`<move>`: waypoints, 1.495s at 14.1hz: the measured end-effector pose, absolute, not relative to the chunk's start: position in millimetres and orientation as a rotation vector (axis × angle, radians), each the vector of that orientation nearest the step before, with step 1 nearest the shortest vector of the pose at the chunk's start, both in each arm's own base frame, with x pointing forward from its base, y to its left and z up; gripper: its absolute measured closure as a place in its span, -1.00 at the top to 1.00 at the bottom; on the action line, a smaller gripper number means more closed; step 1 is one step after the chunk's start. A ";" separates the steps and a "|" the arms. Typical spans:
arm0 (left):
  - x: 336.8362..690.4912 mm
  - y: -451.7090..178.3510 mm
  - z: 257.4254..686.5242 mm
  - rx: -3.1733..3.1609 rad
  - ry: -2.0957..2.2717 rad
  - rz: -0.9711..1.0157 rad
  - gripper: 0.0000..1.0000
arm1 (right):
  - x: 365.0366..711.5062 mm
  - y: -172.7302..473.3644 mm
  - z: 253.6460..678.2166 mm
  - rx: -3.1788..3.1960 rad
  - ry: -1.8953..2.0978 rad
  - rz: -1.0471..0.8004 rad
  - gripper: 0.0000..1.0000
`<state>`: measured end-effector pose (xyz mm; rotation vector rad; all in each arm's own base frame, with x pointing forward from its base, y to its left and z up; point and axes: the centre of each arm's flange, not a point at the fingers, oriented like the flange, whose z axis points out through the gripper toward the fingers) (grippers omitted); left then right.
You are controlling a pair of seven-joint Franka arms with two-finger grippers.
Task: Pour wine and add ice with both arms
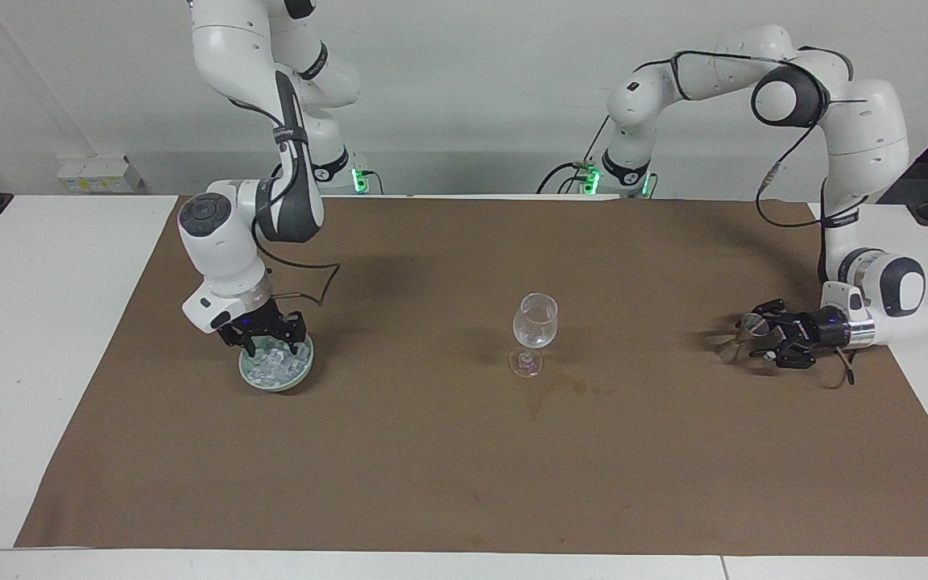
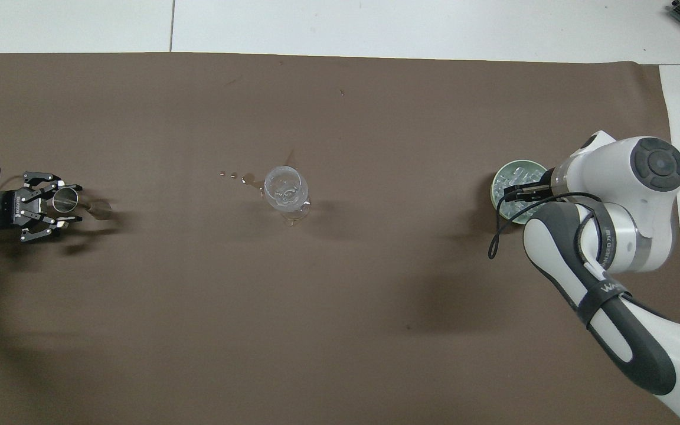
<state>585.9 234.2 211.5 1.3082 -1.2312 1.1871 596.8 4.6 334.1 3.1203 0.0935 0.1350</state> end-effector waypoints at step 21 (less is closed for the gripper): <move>619.9 40.6 551.8 2.483 -0.743 0.079 0.33 | 605.2 6.2 380.0 3.123 0.100 0.120 -0.55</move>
